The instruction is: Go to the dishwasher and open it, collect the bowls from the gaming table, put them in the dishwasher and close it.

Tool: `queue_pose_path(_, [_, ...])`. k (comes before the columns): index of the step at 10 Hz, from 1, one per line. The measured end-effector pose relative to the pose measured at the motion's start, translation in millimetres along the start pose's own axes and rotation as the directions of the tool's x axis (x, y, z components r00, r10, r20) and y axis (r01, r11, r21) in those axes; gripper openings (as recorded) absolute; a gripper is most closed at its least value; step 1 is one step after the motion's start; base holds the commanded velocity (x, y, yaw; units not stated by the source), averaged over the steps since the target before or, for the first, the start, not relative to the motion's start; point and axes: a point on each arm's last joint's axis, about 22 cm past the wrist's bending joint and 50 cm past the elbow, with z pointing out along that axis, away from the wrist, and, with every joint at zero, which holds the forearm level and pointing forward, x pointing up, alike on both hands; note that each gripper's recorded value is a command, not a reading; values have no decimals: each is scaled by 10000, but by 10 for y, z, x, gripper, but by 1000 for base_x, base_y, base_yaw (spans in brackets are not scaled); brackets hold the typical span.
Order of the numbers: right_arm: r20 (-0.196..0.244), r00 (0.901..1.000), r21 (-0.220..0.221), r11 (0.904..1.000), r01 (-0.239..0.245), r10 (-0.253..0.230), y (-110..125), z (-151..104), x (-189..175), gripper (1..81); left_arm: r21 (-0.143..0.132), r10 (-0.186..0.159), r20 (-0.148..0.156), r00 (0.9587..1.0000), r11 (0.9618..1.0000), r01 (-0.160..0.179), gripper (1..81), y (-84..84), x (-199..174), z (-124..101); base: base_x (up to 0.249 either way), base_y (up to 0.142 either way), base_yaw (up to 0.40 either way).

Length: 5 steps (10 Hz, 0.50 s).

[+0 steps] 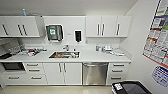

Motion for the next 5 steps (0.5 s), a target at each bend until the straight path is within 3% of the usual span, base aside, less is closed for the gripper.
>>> queue_pose_path(5, [-8,10000,-5,10000,-4,4,3,-1,2,811,0,-4,14,10000,10000,4,811,0,-8,0,116,0,0])
